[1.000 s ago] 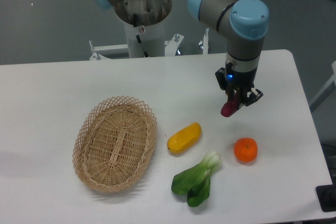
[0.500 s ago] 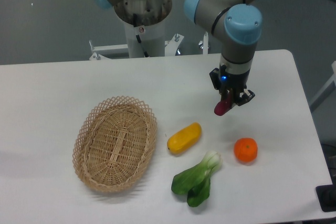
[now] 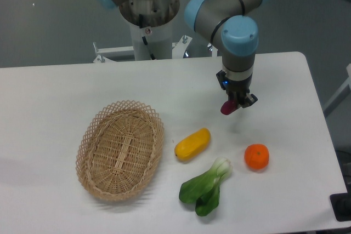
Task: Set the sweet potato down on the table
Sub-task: 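Lower the held purple sweet potato toward the table with the gripper, then open the gripper to release the sweet potato onto the table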
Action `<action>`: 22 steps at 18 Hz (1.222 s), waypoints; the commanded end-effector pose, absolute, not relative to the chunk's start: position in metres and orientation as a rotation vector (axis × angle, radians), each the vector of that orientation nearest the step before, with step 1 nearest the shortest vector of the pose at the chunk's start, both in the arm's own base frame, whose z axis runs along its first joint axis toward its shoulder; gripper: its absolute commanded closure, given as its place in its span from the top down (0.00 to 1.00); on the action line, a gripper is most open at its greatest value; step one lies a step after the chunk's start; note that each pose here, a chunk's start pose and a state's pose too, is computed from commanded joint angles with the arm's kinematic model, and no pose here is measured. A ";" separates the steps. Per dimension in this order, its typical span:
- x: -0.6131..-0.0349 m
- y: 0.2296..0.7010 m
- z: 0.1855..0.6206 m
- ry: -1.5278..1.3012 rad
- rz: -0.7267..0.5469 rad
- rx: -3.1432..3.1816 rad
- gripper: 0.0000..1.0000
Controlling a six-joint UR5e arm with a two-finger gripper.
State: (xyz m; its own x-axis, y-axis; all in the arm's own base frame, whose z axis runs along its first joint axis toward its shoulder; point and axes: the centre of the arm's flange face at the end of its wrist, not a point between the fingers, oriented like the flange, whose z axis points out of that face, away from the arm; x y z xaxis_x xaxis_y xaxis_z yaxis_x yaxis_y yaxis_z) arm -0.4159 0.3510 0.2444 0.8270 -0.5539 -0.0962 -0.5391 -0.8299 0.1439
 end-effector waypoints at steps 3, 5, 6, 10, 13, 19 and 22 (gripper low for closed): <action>-0.415 0.351 0.231 -0.867 -0.171 2.897 0.11; -0.414 0.350 0.225 -0.868 -0.153 2.895 0.12; -0.412 0.349 0.219 -0.871 -0.132 2.893 0.12; -0.417 0.352 0.226 -0.853 -0.160 2.902 0.52; -0.421 0.354 0.242 -0.846 -0.213 2.908 1.00; -0.441 0.368 0.305 -0.701 -0.418 2.972 1.00; -0.448 0.377 0.328 -0.686 -0.486 3.013 1.00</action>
